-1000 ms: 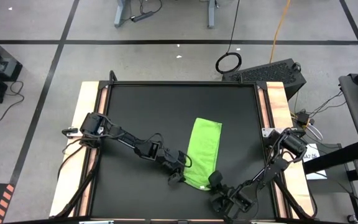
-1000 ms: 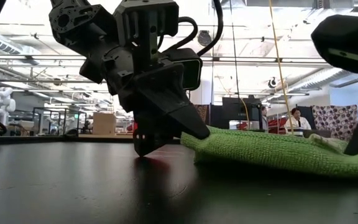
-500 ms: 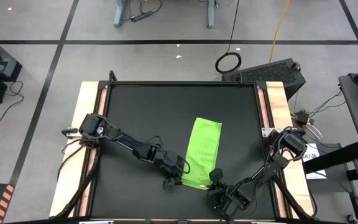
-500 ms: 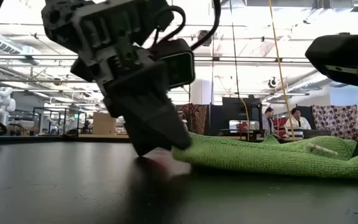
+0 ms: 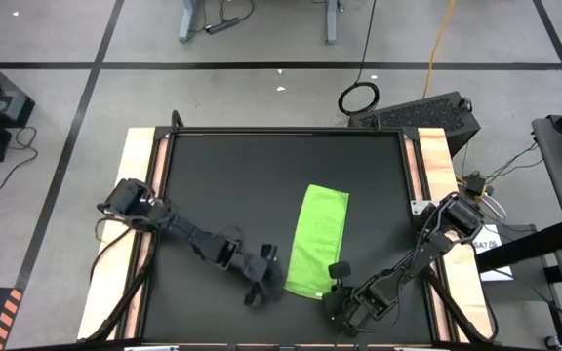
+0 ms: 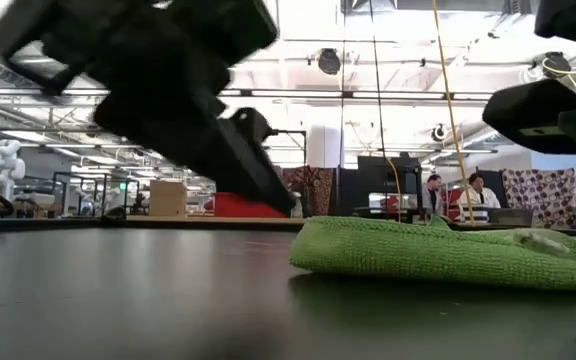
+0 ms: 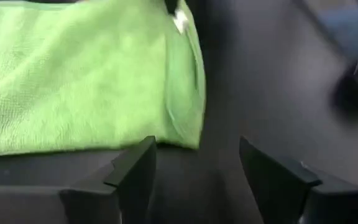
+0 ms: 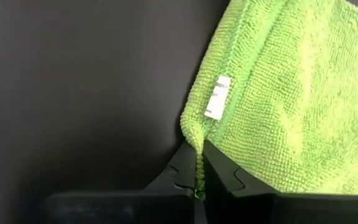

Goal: Roll towel
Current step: Roll the green towel on the table

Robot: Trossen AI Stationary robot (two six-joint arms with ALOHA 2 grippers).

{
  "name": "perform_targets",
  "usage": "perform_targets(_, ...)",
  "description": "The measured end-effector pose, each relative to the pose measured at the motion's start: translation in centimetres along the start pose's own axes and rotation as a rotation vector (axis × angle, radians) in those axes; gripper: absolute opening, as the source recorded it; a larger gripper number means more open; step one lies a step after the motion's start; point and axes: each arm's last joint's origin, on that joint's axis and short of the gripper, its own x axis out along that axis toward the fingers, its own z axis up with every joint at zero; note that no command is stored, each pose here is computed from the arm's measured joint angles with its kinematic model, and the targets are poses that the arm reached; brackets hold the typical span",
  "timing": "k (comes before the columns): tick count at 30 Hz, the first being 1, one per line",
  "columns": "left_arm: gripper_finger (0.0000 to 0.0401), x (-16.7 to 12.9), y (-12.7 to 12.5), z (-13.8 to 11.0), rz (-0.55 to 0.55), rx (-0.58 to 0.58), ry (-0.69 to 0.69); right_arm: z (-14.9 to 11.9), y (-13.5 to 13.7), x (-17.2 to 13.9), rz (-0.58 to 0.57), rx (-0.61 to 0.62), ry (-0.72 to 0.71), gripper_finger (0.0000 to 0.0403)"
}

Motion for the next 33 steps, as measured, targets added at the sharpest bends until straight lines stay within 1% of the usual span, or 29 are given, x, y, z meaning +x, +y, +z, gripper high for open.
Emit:
perform_targets(5, 0.0239, -0.3, -3.3, -0.1, 0.127, 0.290, -0.041, -0.2, 0.1, 0.1, 0.008, 0.131, -0.018, 0.0000)
perform_targets(7, 0.0239, -0.4, -4.3, -0.2, 0.166, 0.386, -0.059, -0.1, 0.3, 0.0, 0.009, 0.167, -0.032, 0.0000)
perform_targets(10, 0.0239, 0.0, -5.3, -0.3, 0.173, 0.499, -0.096, 0.1, 0.6, 0.0, 0.014, 0.195, -0.069, 0.0000)
perform_targets(13, 0.0239, 1.1, -5.4, -1.2, 0.174, 0.579, -0.078, 0.4, 0.7, -0.1, 0.032, 0.217, -0.092, 0.0000)
perform_targets(21, 0.0239, 2.9, -4.2, -1.8, 0.177, 0.664, -0.048, 0.7, 0.5, -0.1, 0.030, 0.252, -0.116, 0.0000)
perform_targets(24, 0.0234, 3.4, -3.9, -1.7, 0.133, 0.685, -0.049, 0.8, 0.3, -0.1, 0.028, 0.264, -0.119, 0.0000)
perform_targets(27, 0.0211, 3.9, -3.4, -1.7, 0.123, 0.703, -0.041, 0.9, 0.3, 0.0, 0.028, 0.272, -0.125, 0.0000)
perform_targets(33, 0.0144, 4.2, -1.9, -1.8, 0.103, 0.684, -0.009, 1.2, 0.4, -0.1, 0.046, 0.285, -0.151, 0.0000)
